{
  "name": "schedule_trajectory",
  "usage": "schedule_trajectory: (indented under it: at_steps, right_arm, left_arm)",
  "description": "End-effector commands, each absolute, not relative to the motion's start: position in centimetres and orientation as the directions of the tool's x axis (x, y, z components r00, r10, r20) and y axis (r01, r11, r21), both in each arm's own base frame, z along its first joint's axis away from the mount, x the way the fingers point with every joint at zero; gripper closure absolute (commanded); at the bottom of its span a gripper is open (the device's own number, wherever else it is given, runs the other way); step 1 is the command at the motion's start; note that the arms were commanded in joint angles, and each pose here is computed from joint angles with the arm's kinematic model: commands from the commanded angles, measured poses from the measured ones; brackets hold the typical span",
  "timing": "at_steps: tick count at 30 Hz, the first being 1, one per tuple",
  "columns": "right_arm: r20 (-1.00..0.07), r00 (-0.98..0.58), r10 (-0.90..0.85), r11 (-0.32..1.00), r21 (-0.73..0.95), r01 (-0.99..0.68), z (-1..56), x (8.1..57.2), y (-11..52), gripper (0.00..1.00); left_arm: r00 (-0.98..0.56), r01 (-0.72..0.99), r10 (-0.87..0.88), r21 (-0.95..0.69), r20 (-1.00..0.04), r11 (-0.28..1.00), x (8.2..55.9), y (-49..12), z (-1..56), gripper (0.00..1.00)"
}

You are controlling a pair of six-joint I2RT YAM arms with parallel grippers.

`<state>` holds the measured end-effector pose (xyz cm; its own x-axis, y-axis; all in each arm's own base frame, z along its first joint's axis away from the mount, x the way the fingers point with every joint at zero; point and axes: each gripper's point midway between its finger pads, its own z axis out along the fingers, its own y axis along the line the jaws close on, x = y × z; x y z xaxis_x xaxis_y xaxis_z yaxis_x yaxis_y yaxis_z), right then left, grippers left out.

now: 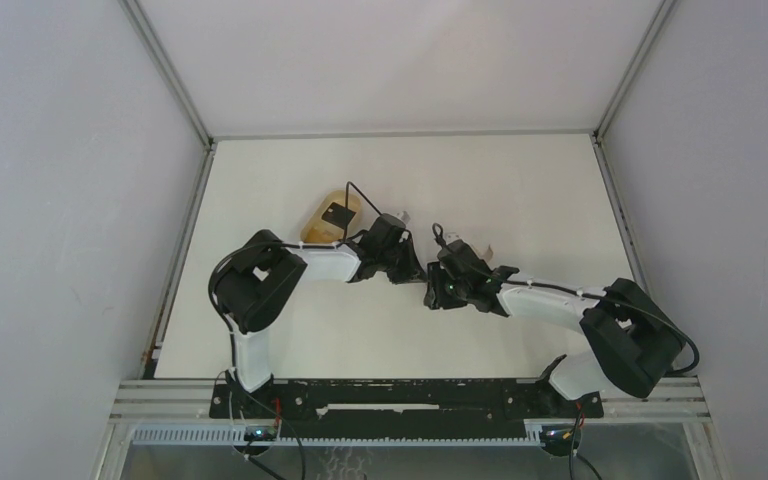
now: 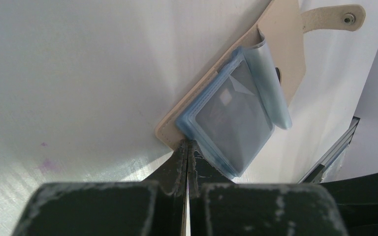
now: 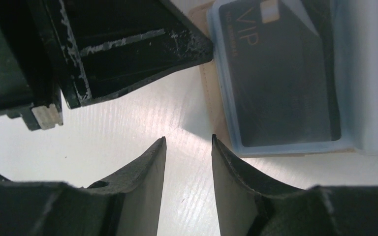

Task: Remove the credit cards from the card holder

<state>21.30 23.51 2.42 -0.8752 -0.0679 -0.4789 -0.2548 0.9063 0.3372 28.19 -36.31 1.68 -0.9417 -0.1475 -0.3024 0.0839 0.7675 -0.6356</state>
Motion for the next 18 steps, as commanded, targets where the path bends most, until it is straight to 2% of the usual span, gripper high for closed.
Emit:
schedule_trajectory:
  at_steps: [1,14,18]
  right_arm:
    - [-0.578,-0.816,0.008,0.915,0.333,-0.227,4.7,24.6,24.2,0.53]
    - [-0.666,-0.746,0.02,0.955,0.232,-0.182,5.8,27.2,21.4,0.54]
    - [-0.684,-0.729,-0.02,0.946,0.223,-0.236,6.6,26.7,21.9,0.54]
  left_arm:
    - [-0.966,0.017,-0.108,-0.474,-0.234,0.88,25.8,-32.2,-2.4,1.0]
    - [-0.97,0.02,-0.097,-0.47,-0.224,0.883,25.5,-32.1,-2.7,1.0]
    - [-0.971,0.02,-0.094,-0.468,-0.218,0.883,25.3,-32.1,-2.9,1.0]
